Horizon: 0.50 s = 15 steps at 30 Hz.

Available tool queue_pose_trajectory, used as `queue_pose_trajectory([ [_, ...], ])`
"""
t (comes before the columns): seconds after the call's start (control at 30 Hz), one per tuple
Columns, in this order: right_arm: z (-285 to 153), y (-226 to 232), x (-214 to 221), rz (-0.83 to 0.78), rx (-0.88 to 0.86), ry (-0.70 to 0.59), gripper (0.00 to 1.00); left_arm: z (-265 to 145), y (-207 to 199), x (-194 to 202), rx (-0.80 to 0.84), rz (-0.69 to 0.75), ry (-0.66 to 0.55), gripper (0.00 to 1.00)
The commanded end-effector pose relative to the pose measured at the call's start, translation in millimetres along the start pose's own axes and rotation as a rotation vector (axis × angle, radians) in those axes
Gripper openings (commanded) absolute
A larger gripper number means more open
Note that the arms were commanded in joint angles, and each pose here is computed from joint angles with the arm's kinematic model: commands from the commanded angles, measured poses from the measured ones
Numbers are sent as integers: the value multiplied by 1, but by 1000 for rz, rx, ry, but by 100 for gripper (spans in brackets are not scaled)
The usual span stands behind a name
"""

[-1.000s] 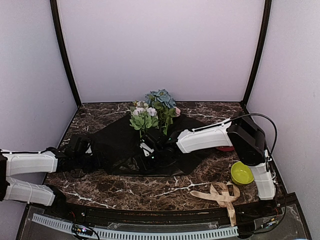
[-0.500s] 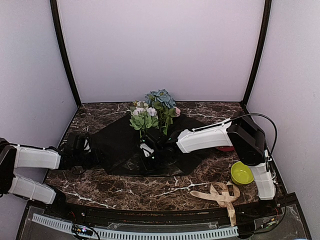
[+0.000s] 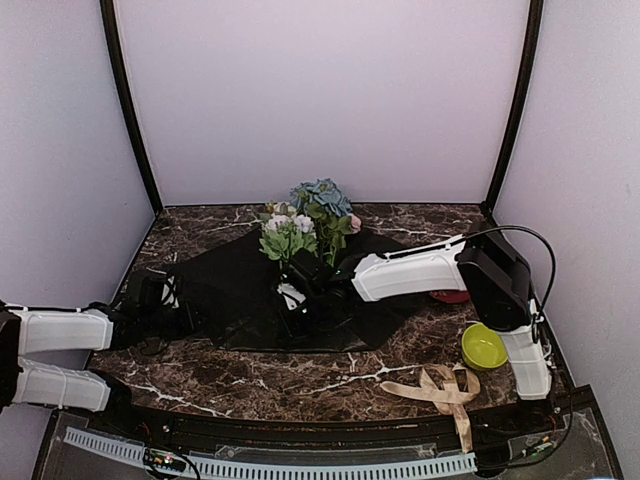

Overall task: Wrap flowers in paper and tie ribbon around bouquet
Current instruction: Pick up the left corner of the flattened wrapping paper at the center of the board.

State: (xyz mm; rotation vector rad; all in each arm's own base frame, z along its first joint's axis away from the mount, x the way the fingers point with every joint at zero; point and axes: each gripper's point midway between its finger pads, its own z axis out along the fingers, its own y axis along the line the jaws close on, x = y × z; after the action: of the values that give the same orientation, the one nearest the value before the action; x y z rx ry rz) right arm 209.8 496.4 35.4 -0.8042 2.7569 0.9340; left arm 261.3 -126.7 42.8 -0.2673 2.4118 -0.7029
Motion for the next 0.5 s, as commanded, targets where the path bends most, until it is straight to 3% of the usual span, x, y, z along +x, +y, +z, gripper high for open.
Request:
queue_pose_trajectory([
  [0.0, -7, -2, -14, 35, -24, -12, 8, 3, -4, -2, 26, 34, -4, 26],
  [0.2, 0, -17, -12, 69, -14, 8, 9, 11, -9, 1, 51, 68, 44, 27],
  [0.47, 11, -30, -10, 105, -13, 30, 9, -7, -29, -20, 91, 120, -23, 0],
])
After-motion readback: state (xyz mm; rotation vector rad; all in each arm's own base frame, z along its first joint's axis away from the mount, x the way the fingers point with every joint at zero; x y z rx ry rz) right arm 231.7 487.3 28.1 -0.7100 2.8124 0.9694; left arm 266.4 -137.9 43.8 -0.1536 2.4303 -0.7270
